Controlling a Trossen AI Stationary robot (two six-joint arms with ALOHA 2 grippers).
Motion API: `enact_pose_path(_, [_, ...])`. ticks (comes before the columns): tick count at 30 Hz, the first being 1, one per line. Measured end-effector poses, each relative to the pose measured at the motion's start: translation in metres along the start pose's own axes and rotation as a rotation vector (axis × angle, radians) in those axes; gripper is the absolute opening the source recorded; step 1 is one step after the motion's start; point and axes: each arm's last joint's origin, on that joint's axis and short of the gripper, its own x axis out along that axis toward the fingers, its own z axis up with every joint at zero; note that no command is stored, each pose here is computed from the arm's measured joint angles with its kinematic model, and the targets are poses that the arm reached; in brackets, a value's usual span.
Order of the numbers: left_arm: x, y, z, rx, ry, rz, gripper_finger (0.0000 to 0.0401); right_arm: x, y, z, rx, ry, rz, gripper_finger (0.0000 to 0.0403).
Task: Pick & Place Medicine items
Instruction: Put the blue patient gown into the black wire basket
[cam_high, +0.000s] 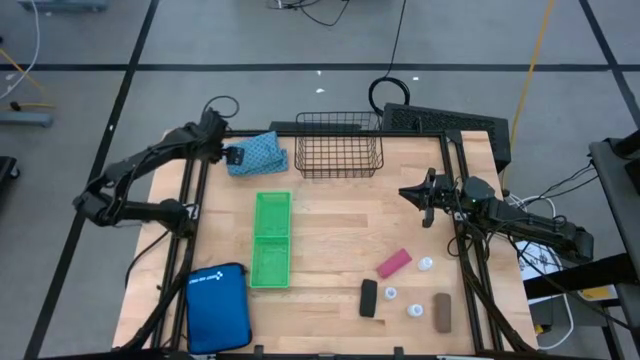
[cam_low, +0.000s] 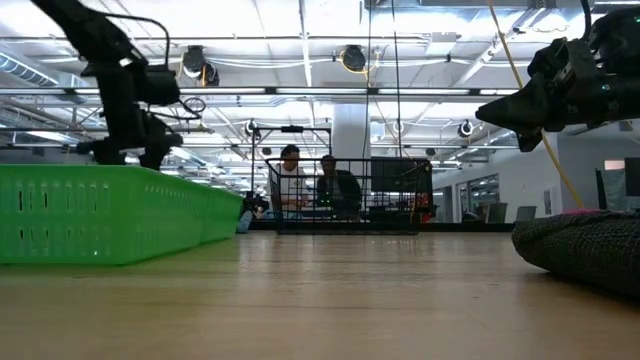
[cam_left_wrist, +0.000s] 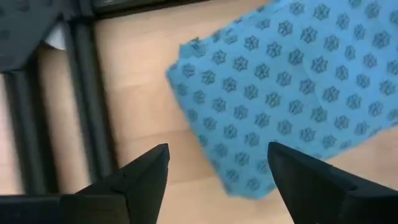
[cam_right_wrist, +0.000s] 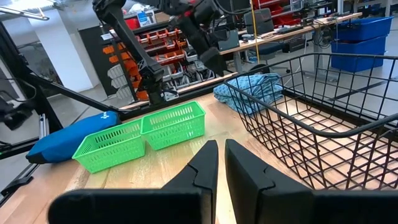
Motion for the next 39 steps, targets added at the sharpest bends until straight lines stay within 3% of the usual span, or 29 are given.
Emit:
enact_pose_path(7, [0.013,0.002,-0.007,-0.152,-0.067,-0.063,0.0283,0.0,0.0,0.0,0.001,0.004,-0.001,0.002])
enact_pose_path(13, [0.025,-0.005,-0.017,-0.203,-0.065,0.009,0.0285,0.0,0.0,0.0,0.001,0.004,-0.001,0.002])
enact_pose_path(19, [0.038,-0.002,-0.03,-0.35,-0.137,0.058,0.0285,0.0,0.0,0.0,0.001,0.004,-0.001,0.002])
enact_pose_path(24, [0.056,0.005,-0.049,-0.483,-0.185,0.003,0.0285,0.0,0.0,0.0,0.001,0.004,-0.001,0.002])
enact_pose_path(30, [0.071,0.011,-0.068,-0.596,-0.309,-0.152,0.0285,0.0,0.0,0.0,0.0,0.004,-0.001,0.002])
enact_pose_path(39, [0.073,0.013,-0.074,-0.576,-0.389,-0.261,0.0285,0.0,0.0,0.0,0.001,0.004,-0.001,0.002])
